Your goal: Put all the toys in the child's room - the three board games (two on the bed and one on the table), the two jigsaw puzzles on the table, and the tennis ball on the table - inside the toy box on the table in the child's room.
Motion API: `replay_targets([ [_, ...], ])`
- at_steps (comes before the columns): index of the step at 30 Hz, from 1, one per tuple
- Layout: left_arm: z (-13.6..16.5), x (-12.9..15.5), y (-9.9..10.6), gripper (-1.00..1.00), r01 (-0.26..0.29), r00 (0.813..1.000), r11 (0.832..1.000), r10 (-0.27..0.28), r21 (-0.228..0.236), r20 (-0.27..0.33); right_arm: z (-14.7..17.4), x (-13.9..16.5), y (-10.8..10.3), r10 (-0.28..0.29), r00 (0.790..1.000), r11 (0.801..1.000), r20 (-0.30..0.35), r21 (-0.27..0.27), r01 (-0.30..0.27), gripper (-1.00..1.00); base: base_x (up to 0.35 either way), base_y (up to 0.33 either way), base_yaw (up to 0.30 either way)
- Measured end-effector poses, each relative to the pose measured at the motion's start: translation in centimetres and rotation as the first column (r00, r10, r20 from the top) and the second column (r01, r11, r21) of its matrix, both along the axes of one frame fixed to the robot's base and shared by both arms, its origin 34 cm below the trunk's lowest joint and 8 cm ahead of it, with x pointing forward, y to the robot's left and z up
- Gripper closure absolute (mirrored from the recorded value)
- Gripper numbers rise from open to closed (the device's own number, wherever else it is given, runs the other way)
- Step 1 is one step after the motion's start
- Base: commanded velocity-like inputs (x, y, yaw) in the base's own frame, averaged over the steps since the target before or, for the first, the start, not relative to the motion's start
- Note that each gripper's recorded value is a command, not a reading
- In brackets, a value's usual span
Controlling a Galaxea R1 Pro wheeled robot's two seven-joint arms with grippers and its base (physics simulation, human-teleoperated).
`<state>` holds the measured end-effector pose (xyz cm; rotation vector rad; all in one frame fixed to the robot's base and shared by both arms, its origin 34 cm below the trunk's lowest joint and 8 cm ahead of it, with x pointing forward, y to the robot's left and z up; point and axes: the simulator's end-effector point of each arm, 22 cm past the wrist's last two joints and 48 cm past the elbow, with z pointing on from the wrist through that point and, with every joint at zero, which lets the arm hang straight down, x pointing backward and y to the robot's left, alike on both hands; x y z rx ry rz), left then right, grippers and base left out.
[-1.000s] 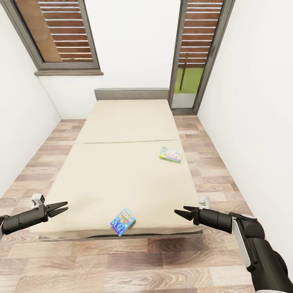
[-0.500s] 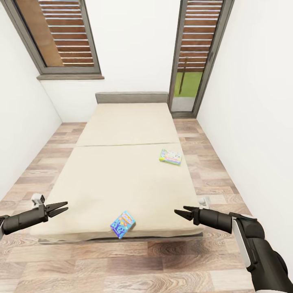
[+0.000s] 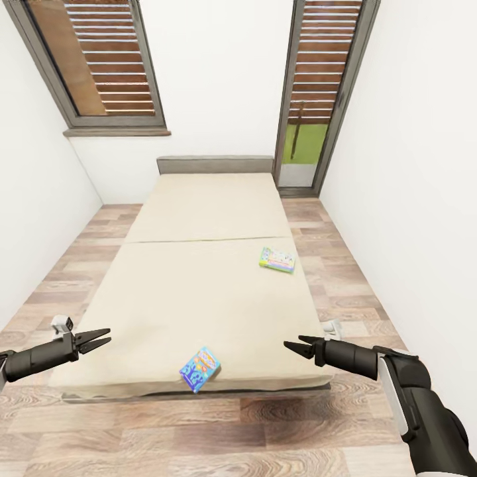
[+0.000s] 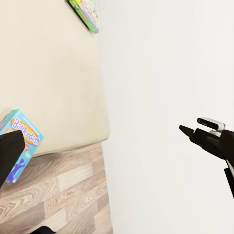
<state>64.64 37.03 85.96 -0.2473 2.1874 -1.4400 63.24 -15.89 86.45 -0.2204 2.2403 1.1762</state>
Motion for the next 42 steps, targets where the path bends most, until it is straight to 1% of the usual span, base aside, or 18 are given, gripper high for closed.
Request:
replay_targets([
  [42,3.4,0.4,-0.1,-1.0,0.001,0.998,1.0,-0.001,0.0,0.068,3.4,0.4,0.0,0.0,0.998,1.0,0.067,0.0,0.0,-1.0,0.0,0.0,0.0],
])
